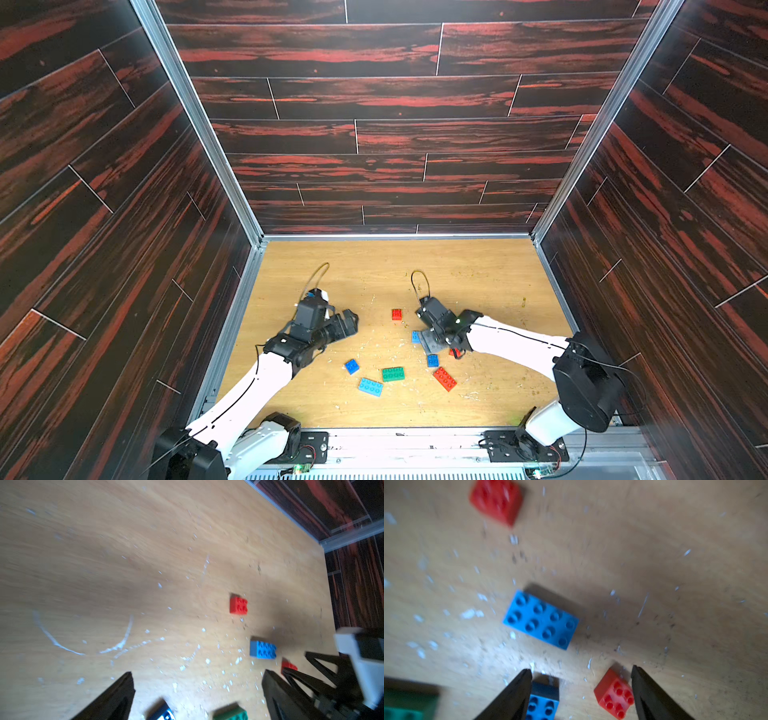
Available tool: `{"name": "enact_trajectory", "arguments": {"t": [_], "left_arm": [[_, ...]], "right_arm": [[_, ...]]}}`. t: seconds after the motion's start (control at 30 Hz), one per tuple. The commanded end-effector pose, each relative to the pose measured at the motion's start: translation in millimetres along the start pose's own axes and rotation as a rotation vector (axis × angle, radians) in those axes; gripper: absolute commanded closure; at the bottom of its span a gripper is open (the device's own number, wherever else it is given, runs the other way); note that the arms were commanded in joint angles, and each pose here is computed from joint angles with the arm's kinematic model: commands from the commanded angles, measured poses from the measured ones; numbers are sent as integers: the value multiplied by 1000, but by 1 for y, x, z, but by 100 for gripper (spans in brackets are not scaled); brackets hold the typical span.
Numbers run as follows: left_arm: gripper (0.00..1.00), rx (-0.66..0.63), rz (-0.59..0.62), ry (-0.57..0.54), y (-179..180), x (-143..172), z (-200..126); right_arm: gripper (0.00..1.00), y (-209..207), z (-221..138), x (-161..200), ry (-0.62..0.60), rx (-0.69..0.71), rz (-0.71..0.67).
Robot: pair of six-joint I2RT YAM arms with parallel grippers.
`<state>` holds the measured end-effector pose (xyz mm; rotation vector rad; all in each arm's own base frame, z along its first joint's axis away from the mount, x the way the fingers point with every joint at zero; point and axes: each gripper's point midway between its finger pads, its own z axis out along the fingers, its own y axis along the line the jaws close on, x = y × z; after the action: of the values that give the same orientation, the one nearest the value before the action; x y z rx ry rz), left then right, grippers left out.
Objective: Assemble a heart with lego
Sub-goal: Pick up the lego brick from the center of the board, then assemble the lego brick with the lego brick.
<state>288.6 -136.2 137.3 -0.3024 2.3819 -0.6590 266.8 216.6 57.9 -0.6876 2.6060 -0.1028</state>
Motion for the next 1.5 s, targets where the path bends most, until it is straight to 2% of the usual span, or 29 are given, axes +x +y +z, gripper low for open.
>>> {"name": "enact_trajectory", "arguments": {"t": [0.0,0.17,0.43,0.57,0.8,0.9,1.2,1.33,1.47], "left_arm": [[0,5,-19,14,0,7,5],[0,-14,-7,-1,4,5,4],[0,-10,10,2,0,1,9],[0,-15,26,23,-2,0,15],[0,-26,50,32,-3,-4,21],[0,-29,53,35,-3,-4,23],[0,-34,81,13,-8,-14,19],[0,-44,88,-35,-10,-27,19],[0,-44,96,-80,-14,-40,20]], "right_arm": [[20,10,13,-4,-8,-38,-74],[21,9,33,-12,6,4,-92],[28,20,43,-42,-55,-152,-43],[36,23,48,-43,-45,-218,-32],[52,25,49,-47,-52,-226,-56],[64,24,47,-52,-65,-222,-86],[93,28,11,-92,-233,-265,-263],[98,41,-11,-120,-343,-319,-414],[100,63,-16,-125,-399,-417,-652]]}}
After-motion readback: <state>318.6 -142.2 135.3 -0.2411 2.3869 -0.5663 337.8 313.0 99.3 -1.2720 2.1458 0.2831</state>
